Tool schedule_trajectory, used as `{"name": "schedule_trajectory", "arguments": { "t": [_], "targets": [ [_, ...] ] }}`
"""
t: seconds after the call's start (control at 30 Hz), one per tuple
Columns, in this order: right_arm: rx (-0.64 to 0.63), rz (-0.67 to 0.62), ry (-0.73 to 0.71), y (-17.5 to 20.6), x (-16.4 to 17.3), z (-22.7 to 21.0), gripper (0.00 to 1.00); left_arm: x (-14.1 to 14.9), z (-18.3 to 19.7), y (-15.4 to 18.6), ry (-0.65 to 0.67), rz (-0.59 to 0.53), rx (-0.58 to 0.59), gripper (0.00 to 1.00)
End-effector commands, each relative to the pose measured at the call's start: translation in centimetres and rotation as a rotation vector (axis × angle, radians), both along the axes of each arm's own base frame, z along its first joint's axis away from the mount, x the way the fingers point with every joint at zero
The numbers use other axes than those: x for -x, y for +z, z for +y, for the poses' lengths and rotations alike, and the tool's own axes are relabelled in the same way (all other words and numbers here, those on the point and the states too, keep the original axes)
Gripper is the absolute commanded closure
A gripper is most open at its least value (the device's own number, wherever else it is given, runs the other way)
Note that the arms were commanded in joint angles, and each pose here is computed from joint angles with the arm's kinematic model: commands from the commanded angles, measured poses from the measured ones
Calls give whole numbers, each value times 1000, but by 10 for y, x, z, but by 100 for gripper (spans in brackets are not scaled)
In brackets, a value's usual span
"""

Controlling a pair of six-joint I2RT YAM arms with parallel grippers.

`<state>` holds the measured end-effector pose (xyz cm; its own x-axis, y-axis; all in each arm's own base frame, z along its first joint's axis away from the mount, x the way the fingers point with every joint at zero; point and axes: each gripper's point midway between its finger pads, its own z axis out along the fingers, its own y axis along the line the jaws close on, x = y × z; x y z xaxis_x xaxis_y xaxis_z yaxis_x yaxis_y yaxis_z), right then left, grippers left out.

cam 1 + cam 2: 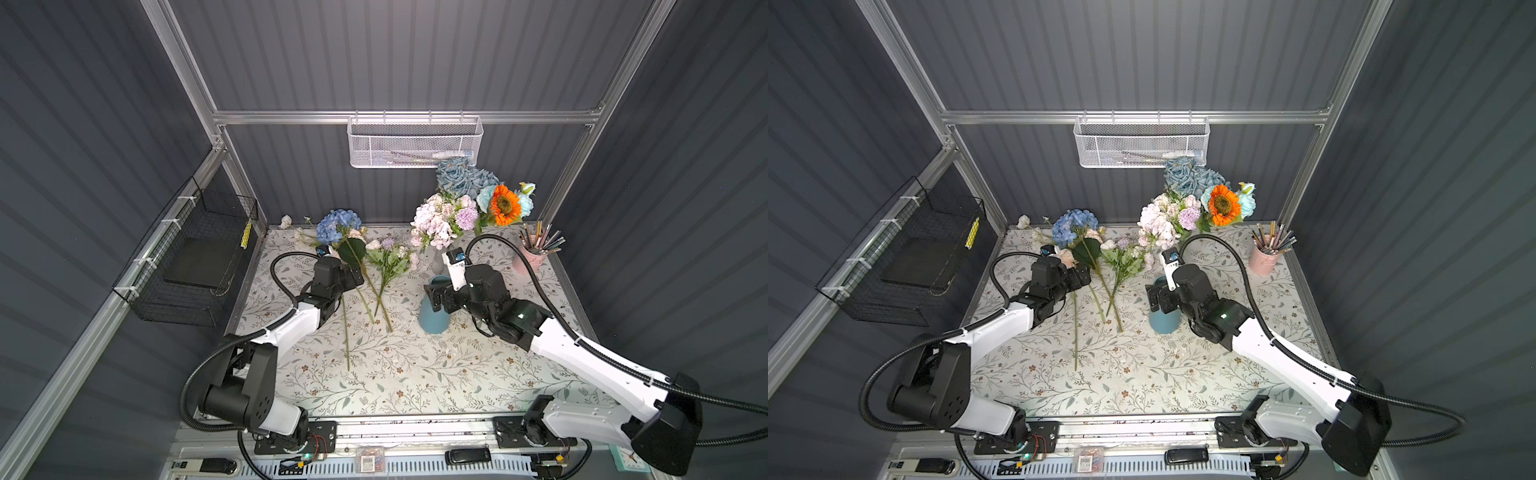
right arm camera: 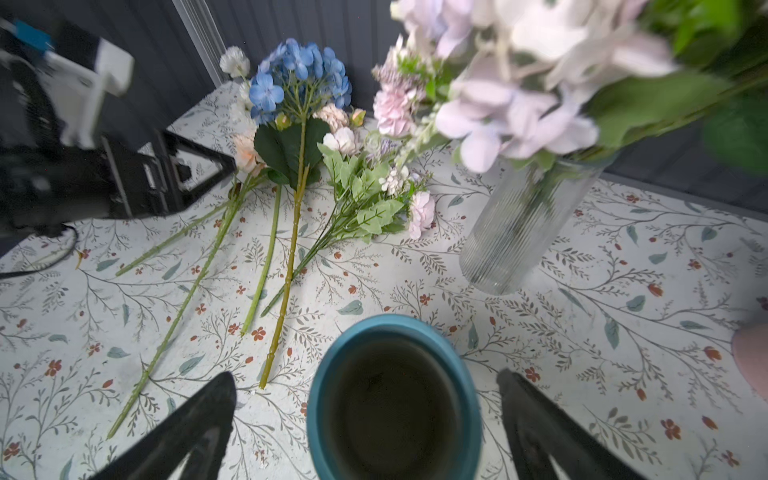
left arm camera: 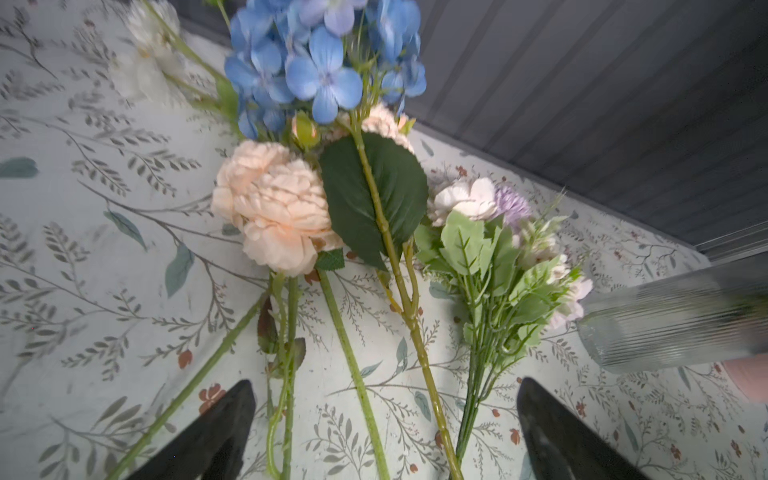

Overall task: Arrange flowers in a vase
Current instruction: Place the vase at the center of the table, then pick up the flower from the flowers.

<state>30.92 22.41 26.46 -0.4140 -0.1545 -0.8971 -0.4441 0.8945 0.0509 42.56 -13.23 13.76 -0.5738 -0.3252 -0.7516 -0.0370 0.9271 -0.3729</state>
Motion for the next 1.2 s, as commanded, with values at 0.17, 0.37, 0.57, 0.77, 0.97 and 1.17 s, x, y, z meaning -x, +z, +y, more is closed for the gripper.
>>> {"name": "schedule_trajectory", "arguments": {
  "t": [0.17, 0.37, 0.57, 0.77, 0.97, 1.17],
  "targets": [
    [-64, -90, -151, 35, -15, -69, 1, -15, -42, -39, -48, 132, -3, 12],
    [-96, -113, -266, 29, -23, -107, 1, -24, -49, -69, -21, 181, -32, 19],
    [-158, -92, -337, 10, -29, -128, 1, -27, -49, -98, 21, 237, -24, 29],
    [-189, -57, -316, -2, -32, -123, 1, -33, -57, -110, 9, 252, -9, 39],
    [-185, -34, -305, -6, -34, -119, 1, -34, -60, -115, 0, 260, -8, 57],
    [-182, -51, -311, -1, -34, -121, 1, -32, -59, -115, -8, 260, -22, 87]
  ]
}}
